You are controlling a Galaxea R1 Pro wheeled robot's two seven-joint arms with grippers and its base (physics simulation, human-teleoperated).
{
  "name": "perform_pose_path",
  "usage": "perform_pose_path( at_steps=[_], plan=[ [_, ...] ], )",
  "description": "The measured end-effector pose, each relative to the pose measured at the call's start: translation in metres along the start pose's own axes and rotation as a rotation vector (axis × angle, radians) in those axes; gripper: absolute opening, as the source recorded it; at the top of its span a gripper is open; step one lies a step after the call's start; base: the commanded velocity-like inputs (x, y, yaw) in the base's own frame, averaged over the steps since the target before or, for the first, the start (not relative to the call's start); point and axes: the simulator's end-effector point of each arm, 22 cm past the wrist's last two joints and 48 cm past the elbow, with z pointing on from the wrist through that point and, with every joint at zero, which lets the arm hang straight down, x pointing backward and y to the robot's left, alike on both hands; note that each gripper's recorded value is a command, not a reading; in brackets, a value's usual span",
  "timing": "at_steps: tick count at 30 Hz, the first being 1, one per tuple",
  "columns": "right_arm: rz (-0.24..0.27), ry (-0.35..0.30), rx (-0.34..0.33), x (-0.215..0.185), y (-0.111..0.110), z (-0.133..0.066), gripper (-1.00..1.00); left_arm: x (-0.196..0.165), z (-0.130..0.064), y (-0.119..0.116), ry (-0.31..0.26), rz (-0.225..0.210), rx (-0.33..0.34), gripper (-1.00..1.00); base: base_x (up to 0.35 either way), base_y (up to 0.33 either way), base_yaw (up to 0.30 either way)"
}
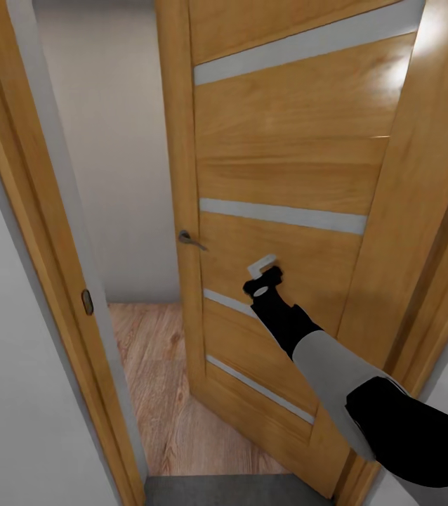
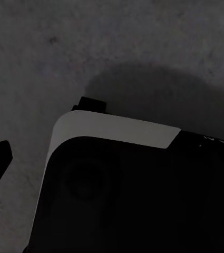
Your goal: Move the two storage containers from the living room to the garage. In the garage, place one container on the floor and stack the other container on top of it (either order is fine).
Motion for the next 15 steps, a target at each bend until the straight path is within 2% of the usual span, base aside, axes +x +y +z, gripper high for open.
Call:
perform_pose_path(
  at_steps=[5, 15],
  plan=[
    [-0.011, -0.006, 0.076, -0.001, -0.017, -0.001, 1.00, 0.000, 0.000, 0.001, 0.000, 0.000, -0.001, 1.00, 0.000, 0.000, 0.000],
    [-0.015, -0.005, 0.080, -0.001, -0.018, -0.001, 1.00, 0.000, 0.000, 0.001, 0.000, 0.000, -0.001, 1.00, 0.000, 0.000, 0.000]
  ],
)
